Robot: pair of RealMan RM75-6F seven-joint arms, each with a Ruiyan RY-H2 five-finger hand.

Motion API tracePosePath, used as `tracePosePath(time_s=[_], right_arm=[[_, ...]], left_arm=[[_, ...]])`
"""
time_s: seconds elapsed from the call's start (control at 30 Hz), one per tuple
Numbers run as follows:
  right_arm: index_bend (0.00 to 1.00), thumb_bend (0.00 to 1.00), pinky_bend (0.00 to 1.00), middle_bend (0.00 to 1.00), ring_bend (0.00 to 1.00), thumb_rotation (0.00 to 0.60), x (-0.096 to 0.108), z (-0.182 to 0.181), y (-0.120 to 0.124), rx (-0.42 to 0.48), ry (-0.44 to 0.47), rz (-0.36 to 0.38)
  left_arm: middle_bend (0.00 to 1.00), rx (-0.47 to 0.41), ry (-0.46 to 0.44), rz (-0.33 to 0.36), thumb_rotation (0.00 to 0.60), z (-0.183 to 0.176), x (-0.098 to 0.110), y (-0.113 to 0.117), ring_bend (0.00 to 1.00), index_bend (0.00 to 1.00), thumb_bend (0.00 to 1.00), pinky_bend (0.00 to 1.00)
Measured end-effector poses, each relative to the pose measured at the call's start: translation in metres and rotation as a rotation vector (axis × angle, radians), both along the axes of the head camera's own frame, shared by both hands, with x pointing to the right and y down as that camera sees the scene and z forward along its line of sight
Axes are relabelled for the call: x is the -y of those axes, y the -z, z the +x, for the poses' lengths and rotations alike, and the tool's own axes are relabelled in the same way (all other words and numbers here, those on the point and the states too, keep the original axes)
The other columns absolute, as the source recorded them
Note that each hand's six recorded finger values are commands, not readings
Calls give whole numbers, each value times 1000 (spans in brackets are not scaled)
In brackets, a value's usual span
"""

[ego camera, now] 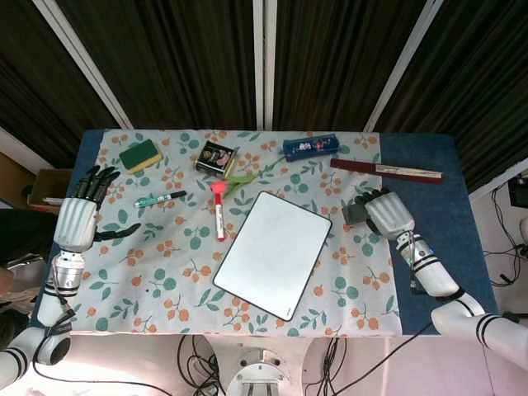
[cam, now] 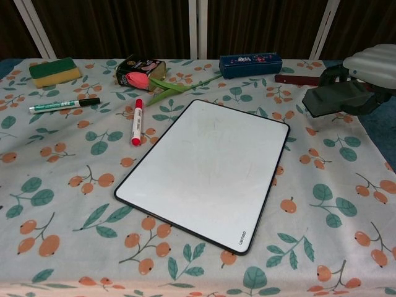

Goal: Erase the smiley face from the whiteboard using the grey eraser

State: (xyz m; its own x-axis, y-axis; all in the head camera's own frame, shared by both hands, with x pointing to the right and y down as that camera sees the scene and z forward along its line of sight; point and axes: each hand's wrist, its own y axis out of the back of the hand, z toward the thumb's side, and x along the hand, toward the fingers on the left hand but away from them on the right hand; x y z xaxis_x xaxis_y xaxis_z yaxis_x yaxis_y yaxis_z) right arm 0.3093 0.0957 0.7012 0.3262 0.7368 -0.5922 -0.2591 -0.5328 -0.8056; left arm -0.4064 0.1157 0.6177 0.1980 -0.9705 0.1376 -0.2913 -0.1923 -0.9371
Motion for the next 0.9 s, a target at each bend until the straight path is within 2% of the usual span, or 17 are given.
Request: tracePosePath(time_s=[0.2,0.27,0.37,0.4,0.47,0.5,0.53,0.73,0.9], right_arm=[[763,367,490,602,477,600,-3,18,-8,-51,-31,-45],[704,359,447,566,408,600,-5,20,-10,-59,-29,-46],[503,331,267,384,134,600,-6,20,-13,-57,-29,-44],[347,303,170,247,42,600,-7,20,-13,-56,-28,-45],[117,255,69,81,0,600,-8,21,-14,-61,-28,-56],[35,227,32,28,0,600,-8,22,-15,-65,-29,-64],[2,207,13,5,0,600,-9,22,-16,-70,-30,-72],[0,189,0,0,0,600,-14,24,-11,-67,-45,-95],[0,182,0,0,0,600,-15,25,9,-19,-54,-56]], left_arm=[[118,5,-5,-1,279,1,0,-1,55,128,6,195],[118,7,-4,-1,278,0,0,-1,55,128,7,195],[118,8,-4,-2,278,0,0,0,55,128,6,195],[118,7,-5,-3,280,0,0,0,55,128,6,195],[118,9,-9,-2,280,1,0,0,55,129,6,195],[118,9,-11,-2,281,1,0,0,55,129,6,195],[118,8,-12,-1,279,2,0,0,55,129,7,195],[118,8,-11,-3,282,2,-1,0,55,129,6,195],[117,13,-15,4,280,2,-2,3,55,131,7,195]])
